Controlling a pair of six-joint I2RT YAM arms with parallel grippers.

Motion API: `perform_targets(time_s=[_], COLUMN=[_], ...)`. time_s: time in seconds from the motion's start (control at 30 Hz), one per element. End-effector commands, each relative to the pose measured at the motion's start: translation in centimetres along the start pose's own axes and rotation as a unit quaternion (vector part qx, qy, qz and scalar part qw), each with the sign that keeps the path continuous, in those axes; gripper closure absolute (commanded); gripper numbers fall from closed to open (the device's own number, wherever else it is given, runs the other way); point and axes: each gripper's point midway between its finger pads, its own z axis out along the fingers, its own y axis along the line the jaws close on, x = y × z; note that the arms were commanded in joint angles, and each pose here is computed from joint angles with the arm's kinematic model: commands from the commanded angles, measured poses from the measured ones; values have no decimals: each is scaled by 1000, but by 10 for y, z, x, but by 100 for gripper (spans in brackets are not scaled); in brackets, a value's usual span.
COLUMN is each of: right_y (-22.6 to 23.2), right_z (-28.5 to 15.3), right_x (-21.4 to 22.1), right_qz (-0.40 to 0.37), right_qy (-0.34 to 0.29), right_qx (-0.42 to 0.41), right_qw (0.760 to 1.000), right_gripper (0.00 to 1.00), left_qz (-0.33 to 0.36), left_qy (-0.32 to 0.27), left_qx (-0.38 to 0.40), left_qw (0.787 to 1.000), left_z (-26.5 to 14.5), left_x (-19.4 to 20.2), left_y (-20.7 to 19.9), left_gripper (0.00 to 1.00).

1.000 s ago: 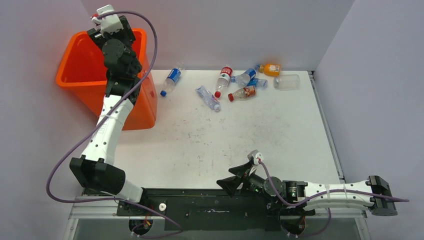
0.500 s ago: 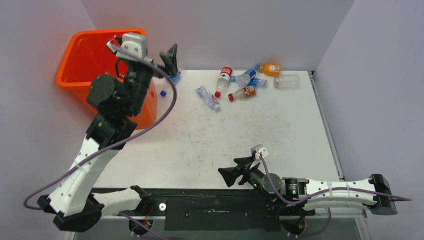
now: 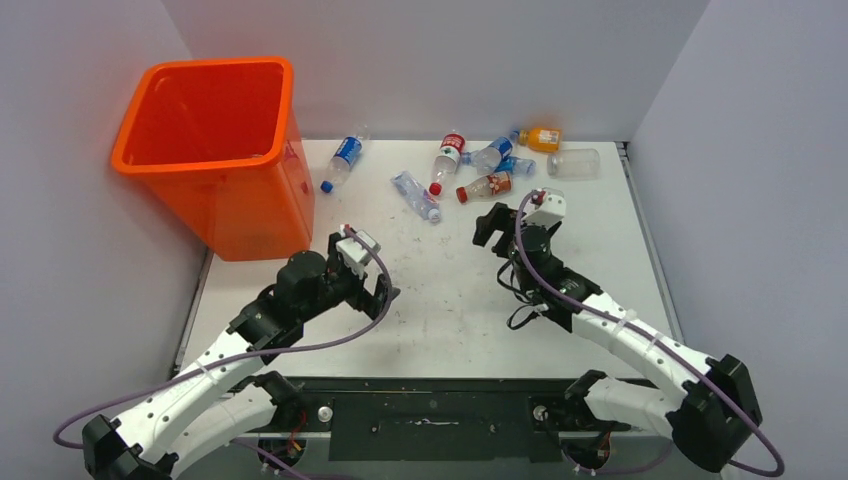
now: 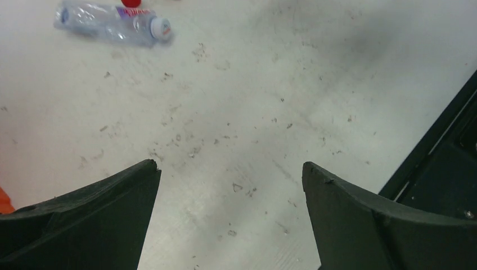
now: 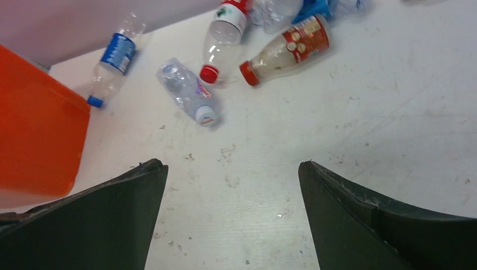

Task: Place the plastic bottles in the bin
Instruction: Place the plastic bottle in the trash bin.

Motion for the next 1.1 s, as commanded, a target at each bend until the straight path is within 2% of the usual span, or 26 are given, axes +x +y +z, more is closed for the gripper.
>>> perform_targets(time_s=[0.0, 0.07, 0.17, 0.33, 0.47, 0.53, 0.73, 0.93, 1.07], right_y=[-14, -39, -60, -67, -81, -107, -198, -224, -247], right_z=[32, 47, 73, 134, 179, 189, 205, 226, 241], right_x=[-18, -30, -41, -46, -40, -42, -35, -33, -30], right_qz=[111, 174, 224, 228, 229, 237, 321, 338, 364], right_qy=[-5, -38, -69, -62, -46, -54, -71, -82, -92], right_qx=[-6, 11, 29, 51, 87, 123, 188, 197, 212], right_qw=[994, 984, 972, 970, 968, 962, 926, 917, 902], right_gripper=[10, 10, 10, 10, 10, 10, 10, 10, 10], left_qz=[-30, -33, -41, -49, -44, -37, -24, -15, -11], left_qy=[-86, -83, -86, -110, -129, -126, -120, -127, -115], left_qx=[30, 20, -13, -64, -76, -76, -78, -62, -60], left_qw=[995, 996, 995, 991, 988, 988, 989, 990, 991], left_z=[-14, -16, -18, -28, -34, -34, -36, -37, -34], left_x=[-30, -29, -30, -32, -35, -34, -35, -35, -31], left_y=[-14, -11, 0, 17, 19, 17, 17, 9, 6], left_gripper=[3, 1, 0, 0, 0, 0, 0, 0, 0])
